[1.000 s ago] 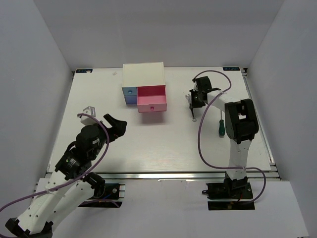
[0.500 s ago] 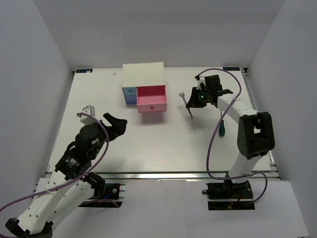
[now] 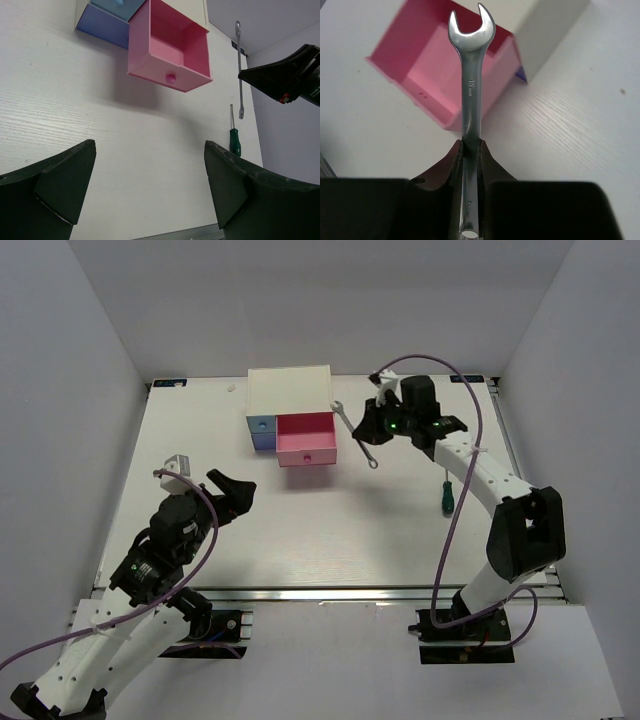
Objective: Sort the tools into containers
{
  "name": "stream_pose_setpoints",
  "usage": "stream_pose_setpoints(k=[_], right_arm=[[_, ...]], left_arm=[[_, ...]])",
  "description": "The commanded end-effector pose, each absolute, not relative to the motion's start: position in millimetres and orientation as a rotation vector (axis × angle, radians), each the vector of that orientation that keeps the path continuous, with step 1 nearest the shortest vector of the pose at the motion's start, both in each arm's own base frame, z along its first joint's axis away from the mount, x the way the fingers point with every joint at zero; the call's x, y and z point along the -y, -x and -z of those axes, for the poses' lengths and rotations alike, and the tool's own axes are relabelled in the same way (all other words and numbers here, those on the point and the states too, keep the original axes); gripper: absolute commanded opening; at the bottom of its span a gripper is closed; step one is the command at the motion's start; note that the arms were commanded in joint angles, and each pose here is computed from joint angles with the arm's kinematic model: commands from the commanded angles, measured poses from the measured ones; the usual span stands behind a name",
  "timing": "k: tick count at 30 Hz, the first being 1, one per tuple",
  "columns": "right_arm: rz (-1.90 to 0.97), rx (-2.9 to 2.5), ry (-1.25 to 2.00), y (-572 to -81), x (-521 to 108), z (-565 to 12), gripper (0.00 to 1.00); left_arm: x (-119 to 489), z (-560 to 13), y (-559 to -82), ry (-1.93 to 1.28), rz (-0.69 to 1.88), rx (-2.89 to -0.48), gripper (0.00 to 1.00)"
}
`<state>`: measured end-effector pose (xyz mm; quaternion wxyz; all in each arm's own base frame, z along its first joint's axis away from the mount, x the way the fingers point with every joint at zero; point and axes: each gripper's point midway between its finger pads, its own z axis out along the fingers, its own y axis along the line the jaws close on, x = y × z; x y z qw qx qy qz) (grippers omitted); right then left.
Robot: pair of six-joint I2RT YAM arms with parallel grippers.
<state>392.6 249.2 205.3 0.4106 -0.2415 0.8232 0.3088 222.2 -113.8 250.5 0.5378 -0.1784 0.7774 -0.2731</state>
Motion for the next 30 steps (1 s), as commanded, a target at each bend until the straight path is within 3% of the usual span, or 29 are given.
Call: stream_pose_setpoints(k=[1,17,30], right_arm=[[-0.727,-1.783,0.839,-392,-289,-270,0.0],[-0.56,-1.604,1.129,-429,-378,-281,0.0],[-0.284,-1.645,1.352,-407,-375,-271,0.0]], left_arm=[[116,-252,-224,0.411,0.654,-1.84,0.98],[109,-250,-219,0.437,0.654,-1.826,0.98],[107,-245,-218,0.451,0.65,-1.821,0.98]])
